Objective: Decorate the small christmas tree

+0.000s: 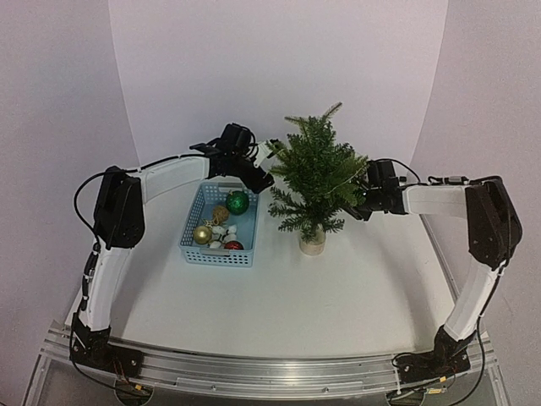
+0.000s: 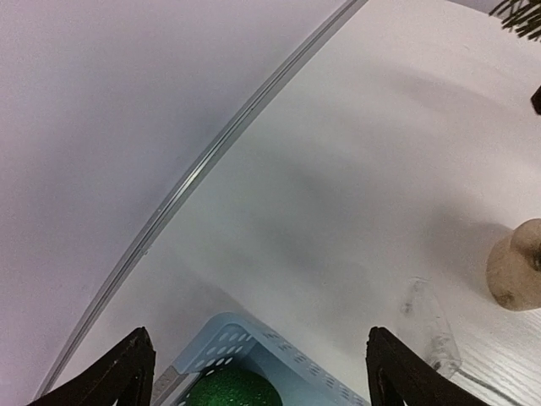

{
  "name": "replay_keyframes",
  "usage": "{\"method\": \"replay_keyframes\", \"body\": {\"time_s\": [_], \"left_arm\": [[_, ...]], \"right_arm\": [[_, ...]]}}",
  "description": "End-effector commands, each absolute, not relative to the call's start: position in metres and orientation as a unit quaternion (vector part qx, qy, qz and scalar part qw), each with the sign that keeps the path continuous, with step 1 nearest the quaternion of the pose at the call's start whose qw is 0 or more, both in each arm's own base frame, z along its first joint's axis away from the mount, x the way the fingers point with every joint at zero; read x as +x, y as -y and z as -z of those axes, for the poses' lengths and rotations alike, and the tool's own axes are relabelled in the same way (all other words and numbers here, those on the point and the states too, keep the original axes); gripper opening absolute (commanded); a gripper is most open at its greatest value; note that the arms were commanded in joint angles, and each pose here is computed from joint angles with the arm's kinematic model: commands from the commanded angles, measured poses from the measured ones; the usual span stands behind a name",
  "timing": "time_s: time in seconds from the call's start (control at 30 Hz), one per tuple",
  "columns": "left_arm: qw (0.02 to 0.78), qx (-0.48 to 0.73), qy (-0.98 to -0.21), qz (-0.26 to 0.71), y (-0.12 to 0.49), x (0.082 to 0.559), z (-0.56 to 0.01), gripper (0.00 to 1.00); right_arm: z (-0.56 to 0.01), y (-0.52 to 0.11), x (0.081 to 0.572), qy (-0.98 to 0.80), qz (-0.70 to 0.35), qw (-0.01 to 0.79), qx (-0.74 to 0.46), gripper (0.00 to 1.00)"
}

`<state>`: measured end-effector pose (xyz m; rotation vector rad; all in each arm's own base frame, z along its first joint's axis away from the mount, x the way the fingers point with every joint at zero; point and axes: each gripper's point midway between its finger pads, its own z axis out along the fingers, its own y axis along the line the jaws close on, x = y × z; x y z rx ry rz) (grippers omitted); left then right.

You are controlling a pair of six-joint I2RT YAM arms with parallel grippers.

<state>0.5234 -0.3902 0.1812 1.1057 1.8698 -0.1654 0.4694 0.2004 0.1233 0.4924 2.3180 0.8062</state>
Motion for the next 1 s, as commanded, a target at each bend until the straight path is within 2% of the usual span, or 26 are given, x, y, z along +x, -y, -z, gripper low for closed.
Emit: {"method": "replay_keyframes", "body": {"time_s": [0.0,0.1,0.3,0.63,0.77,0.97], "left_arm": [[0.509,0.426,-0.748,-0.009,0.359,0.544,-0.229,0.89],[0.509,0.424,-0.748,-0.032,0.350,0.550,-0.227,0.91],[0.513,0.430,-0.742,0.016,0.349,0.536,-0.262,0.95],[0.472,0.415,-0.777,0.033,0.316,0.531,-0.255,0.99],[0.462,0.403,-0.788,0.063,0.302,0.525,-0.265,0.96],[0.389,0.408,-0.822,0.074,0.267,0.505,-0.231,0.88]], "right_arm": [[-0.160,-0.176,0.469,-0.874,-0.267,0.362,0.185,0.44],[-0.167,-0.170,0.468,-0.875,-0.261,0.367,0.179,0.44],[-0.177,-0.159,0.469,-0.872,-0.251,0.380,0.178,0.44],[-0.193,-0.162,0.470,-0.870,-0.260,0.387,0.158,0.45],[-0.206,-0.160,0.467,-0.868,-0.258,0.398,0.150,0.45],[-0.218,-0.157,0.454,-0.874,-0.251,0.396,0.128,0.45]]}}
